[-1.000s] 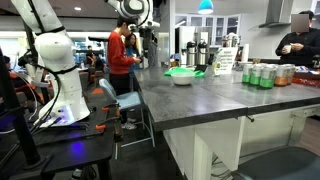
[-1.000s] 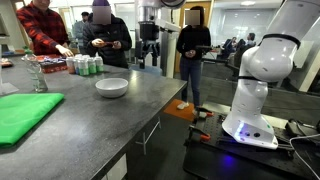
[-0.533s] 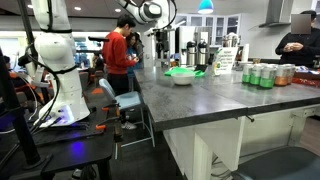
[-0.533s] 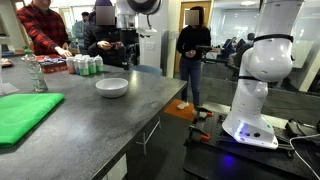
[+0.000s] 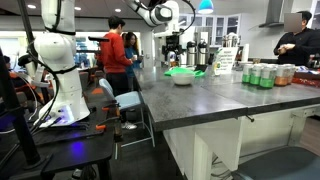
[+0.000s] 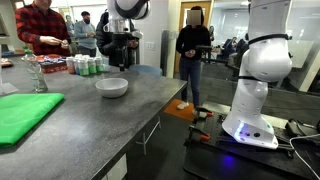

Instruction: Remove the marker from the bowl and put it on the table

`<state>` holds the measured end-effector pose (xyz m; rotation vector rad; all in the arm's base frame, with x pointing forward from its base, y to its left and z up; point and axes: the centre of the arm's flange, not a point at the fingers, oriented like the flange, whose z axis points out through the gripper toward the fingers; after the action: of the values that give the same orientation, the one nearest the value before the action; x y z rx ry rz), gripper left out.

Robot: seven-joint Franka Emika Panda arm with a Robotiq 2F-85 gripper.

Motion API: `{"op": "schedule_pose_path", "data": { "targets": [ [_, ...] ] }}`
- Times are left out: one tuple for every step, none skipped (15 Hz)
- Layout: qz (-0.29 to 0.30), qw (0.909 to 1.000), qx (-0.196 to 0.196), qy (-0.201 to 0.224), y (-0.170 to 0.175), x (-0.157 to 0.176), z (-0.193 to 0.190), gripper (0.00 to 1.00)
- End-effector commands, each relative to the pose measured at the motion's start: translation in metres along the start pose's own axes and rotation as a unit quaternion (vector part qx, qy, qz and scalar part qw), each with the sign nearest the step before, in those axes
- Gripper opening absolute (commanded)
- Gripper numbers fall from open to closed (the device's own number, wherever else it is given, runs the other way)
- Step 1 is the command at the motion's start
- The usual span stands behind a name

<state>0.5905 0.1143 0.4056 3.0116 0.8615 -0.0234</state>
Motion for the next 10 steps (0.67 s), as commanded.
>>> {"op": "schedule_pose_path", "data": {
  "targets": [
    [-0.084,0.9960,0.000,-0.031,0.012,0.019,0.010,1.00],
    [-0.093,0.9951,-0.002,-0.033,0.012,0.023,0.017,1.00],
    [-0.102,0.9942,-0.007,-0.034,0.012,0.026,0.024,1.00],
    [-0.106,0.9936,-0.008,-0.037,0.012,0.030,0.031,1.00],
    [-0.108,0.9933,-0.011,-0.038,0.013,0.033,0.038,1.00],
    [-0.109,0.9931,-0.013,-0.043,0.013,0.036,0.045,1.00],
    [-0.110,0.9927,-0.012,-0.047,0.015,0.042,0.052,1.00],
    [-0.112,0.9924,-0.010,-0.050,0.017,0.047,0.057,1.00],
    [-0.111,0.9924,-0.010,-0.054,0.019,0.052,0.062,1.00],
    [-0.113,0.9920,-0.007,-0.056,0.021,0.058,0.066,1.00]
  ]
}}
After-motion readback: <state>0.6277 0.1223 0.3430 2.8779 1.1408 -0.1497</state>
